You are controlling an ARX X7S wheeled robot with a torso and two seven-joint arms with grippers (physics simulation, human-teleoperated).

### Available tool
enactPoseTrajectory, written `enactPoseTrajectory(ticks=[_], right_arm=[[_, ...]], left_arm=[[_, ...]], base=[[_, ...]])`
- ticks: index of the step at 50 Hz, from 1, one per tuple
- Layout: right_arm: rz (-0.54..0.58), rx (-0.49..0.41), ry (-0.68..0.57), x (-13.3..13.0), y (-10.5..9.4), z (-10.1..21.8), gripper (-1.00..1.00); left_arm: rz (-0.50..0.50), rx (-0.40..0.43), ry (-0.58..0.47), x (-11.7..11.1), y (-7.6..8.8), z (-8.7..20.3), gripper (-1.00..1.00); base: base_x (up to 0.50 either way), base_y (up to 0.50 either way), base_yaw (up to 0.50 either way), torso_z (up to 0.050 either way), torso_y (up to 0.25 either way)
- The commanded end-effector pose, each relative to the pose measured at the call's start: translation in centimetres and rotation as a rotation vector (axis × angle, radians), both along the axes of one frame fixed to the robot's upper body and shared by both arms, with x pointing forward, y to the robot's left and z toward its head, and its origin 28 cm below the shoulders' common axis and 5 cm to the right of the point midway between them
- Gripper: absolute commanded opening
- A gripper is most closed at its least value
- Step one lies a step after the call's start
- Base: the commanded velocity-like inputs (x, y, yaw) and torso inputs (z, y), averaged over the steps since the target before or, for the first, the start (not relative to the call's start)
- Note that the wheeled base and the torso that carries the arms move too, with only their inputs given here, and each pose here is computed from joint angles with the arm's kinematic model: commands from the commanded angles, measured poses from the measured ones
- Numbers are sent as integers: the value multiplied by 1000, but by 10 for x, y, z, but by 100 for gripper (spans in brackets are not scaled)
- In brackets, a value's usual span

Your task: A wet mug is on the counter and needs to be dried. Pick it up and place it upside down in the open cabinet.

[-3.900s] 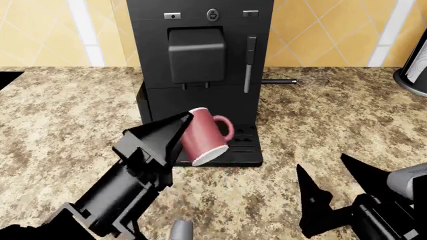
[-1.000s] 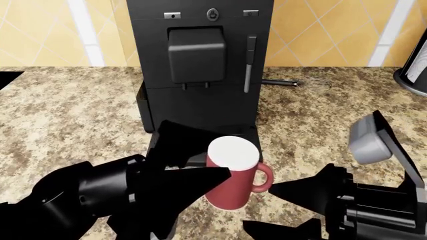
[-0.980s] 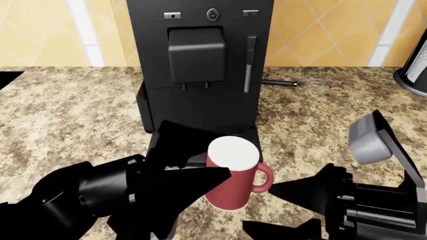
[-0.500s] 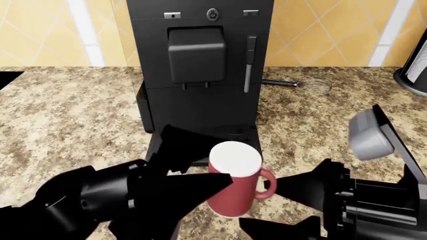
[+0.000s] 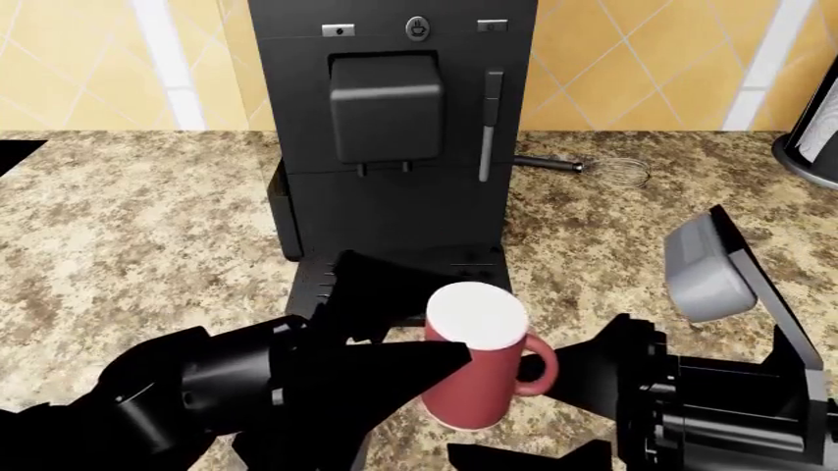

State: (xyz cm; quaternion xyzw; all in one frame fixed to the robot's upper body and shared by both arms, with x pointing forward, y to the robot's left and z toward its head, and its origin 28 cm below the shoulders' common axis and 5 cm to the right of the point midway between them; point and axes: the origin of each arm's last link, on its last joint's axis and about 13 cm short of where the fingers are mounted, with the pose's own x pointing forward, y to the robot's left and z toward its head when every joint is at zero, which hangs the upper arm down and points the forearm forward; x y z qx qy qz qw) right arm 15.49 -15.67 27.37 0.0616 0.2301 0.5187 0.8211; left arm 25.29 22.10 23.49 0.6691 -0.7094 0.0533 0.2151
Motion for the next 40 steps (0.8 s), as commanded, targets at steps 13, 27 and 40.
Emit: enactPoseTrajectory(ticks=[13,27,40], right_arm=[[-5,2,-15,-2,1,4,100],[-20,-1,-18,-1,1,3,-100],[-34,3,-21,0,1,3,-100]], left_arm=[[-16,3,37,3,-3,-13,-100],[-26,3,51,1,-4,-18,-100],[-41,-56,86,-1,-5,-15,100]], base=[[0,0,0,0,0],[0,0,0,0,0],[0,0,0,0,0]])
